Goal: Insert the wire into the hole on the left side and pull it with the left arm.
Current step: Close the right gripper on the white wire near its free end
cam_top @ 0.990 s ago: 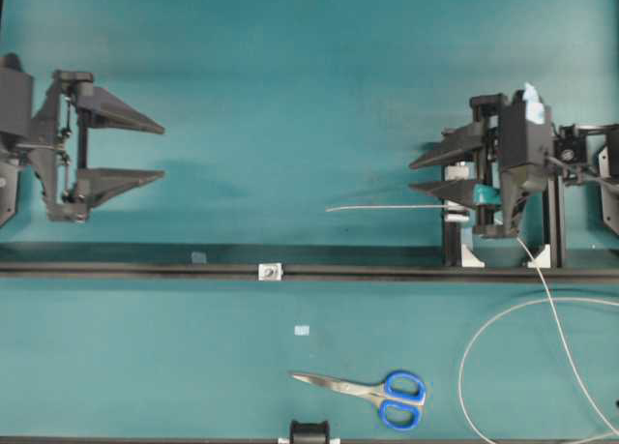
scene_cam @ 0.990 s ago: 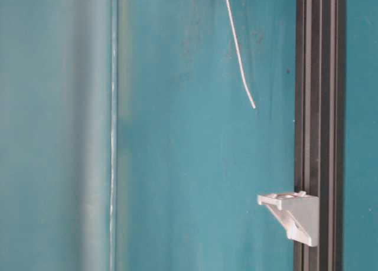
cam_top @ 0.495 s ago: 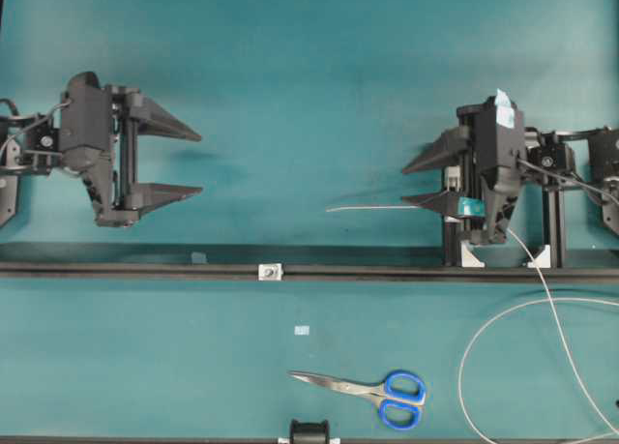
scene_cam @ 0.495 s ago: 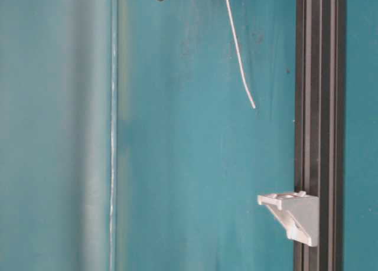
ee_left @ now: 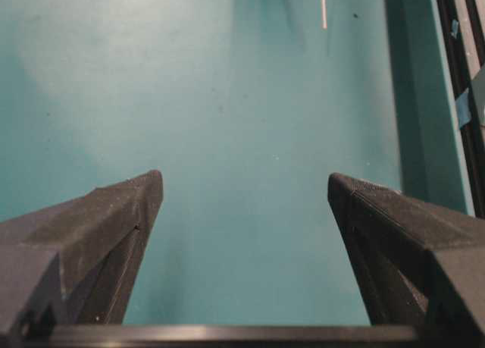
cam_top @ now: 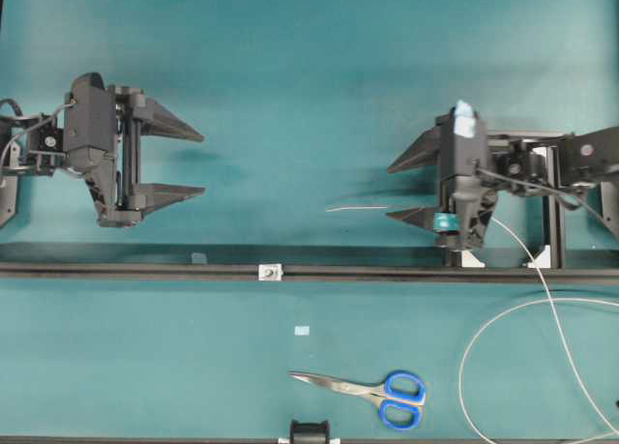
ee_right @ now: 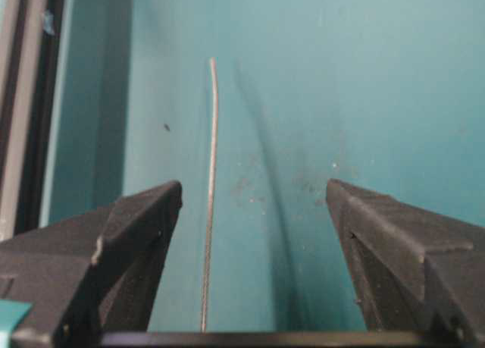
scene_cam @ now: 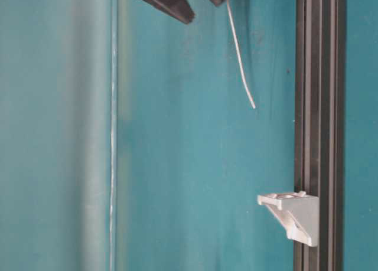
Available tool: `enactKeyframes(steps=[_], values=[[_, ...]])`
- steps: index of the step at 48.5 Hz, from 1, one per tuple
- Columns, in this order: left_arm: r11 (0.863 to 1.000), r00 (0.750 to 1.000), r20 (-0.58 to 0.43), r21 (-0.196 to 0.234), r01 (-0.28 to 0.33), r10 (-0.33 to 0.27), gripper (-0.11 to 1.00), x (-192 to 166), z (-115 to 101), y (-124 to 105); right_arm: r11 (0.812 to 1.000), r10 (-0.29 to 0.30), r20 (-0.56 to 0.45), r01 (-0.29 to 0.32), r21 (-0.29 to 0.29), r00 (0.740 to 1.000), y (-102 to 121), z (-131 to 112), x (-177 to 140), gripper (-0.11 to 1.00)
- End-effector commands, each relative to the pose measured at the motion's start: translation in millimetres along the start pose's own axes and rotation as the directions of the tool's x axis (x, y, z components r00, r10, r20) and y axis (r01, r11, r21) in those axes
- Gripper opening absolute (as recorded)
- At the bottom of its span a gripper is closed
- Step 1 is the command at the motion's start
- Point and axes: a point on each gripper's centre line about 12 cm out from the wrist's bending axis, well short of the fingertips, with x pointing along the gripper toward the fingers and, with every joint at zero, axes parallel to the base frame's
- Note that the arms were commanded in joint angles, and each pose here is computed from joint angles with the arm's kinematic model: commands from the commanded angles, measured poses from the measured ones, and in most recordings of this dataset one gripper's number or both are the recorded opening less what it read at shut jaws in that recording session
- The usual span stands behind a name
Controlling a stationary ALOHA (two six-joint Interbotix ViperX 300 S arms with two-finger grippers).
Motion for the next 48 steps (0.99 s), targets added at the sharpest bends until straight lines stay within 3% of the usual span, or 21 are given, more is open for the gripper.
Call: enactKeyframes(steps=[1, 32, 36, 48], values=[[1.000, 1.000, 0.025, 0.001, -0.001, 0.001, 0.72, 0.6, 5.6, 0.4, 1.000, 0.004, 0.002, -0.004, 0.000, 1.000, 4.0, 10.4, 5.1, 0.87], [1.000, 1.000, 0.022, 0.001, -0.001, 0.001, 0.72, 0.5, 4.6, 0.5, 1.000, 0.006, 0.013, -0.006, 0.003, 1.000, 5.6, 16.0, 24.4, 0.85], [1.000, 1.000, 0.022, 0.001, -0.001, 0.001, 0.72, 0.5, 4.6, 0.5, 1.000, 0.005, 0.010, -0.005, 0.003, 1.000, 5.4, 15.3, 25.5, 0.79], [1.000, 1.000, 0.022, 0.001, -0.001, 0.001, 0.72, 0.5, 4.6, 0.5, 1.000, 0.005, 0.010, -0.005, 0.003, 1.000, 5.4, 15.3, 25.5, 0.44]])
